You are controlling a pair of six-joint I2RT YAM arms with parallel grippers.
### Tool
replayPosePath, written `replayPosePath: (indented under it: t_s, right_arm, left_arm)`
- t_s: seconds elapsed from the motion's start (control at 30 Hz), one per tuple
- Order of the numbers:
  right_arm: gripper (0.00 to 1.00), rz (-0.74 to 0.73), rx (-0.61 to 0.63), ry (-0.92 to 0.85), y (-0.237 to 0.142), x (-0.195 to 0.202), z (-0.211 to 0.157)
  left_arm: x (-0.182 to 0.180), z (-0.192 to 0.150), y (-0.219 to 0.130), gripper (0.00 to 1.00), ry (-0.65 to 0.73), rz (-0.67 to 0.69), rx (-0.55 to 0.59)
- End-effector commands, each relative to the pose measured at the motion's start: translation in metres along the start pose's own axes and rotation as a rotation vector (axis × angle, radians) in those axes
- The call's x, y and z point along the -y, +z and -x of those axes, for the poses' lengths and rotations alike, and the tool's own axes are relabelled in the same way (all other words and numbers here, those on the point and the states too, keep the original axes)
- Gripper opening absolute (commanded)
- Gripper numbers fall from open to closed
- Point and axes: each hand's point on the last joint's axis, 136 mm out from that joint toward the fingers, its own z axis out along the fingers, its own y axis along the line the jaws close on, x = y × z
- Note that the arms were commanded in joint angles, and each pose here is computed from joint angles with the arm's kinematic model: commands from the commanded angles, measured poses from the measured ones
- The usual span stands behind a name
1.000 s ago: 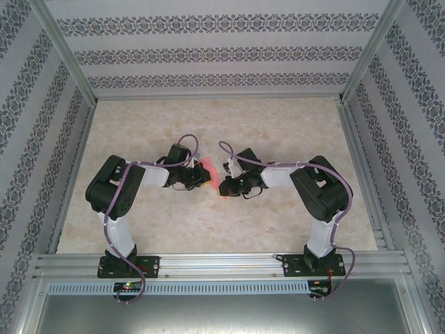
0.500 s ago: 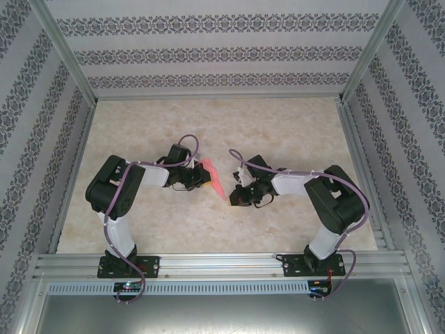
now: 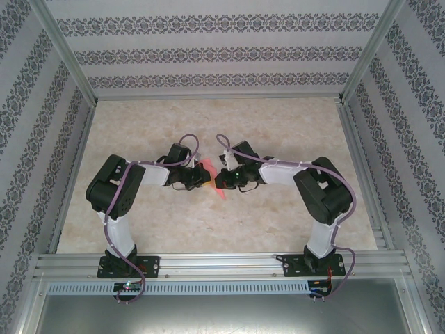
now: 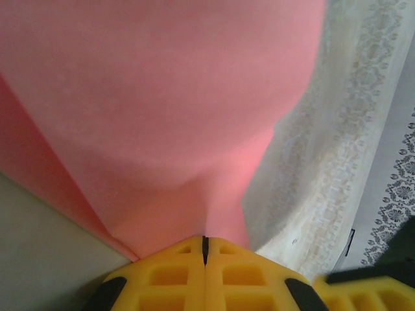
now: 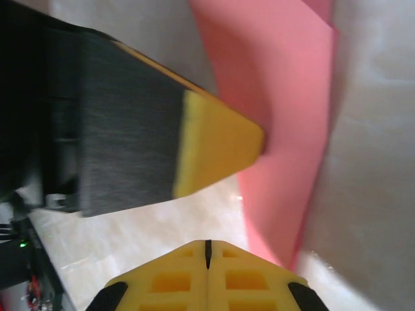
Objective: Fold a paper plane with a square sheet of paper (pick it up from the middle)
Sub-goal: Fold the wing for the fifth time at the center of the table.
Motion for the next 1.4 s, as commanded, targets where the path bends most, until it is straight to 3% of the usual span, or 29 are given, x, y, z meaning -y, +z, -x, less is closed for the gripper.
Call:
replayPosePath:
  t_s: [0.0, 0.2, 0.3, 0.47, 1.13, 1.37]
  right_arm:
    - [0.0, -0.035, -0.001, 0.019, 0.007, 0.012, 0.003]
    - [0.0, -0.091, -0.07, 0.05, 0.018, 0.033, -0.013]
    - [0.0, -0.135, -0.103, 0.057, 0.019, 0.044, -0.023]
    - [0.0, -0.17, -0.138, 0.057, 0.018, 0.053, -0.032]
    - [0.0, -0.183, -0.177, 0.072, 0.021, 0.06, -0.043]
    - [0.0, -0.227, -0.262, 0.084, 0.015, 0.072, -0.069]
  left_arm:
    - [-0.032, -0.005, 0.006, 0.0, -0.039, 0.109, -0.02]
    - [-0.003, 0.006, 0.001, 0.0, 0.028, 0.035, -0.009]
    - [0.01, 0.02, -0.011, 0.11, 0.108, 0.059, 0.035]
    - [0.023, 0.042, -0.026, 0.19, 0.219, 0.099, 0.137]
    - [-0.016, 0.058, -0.013, 0.21, 0.162, 0.126, 0.125]
    - [-0.037, 0.067, -0.02, 0.2, 0.124, 0.19, 0.131]
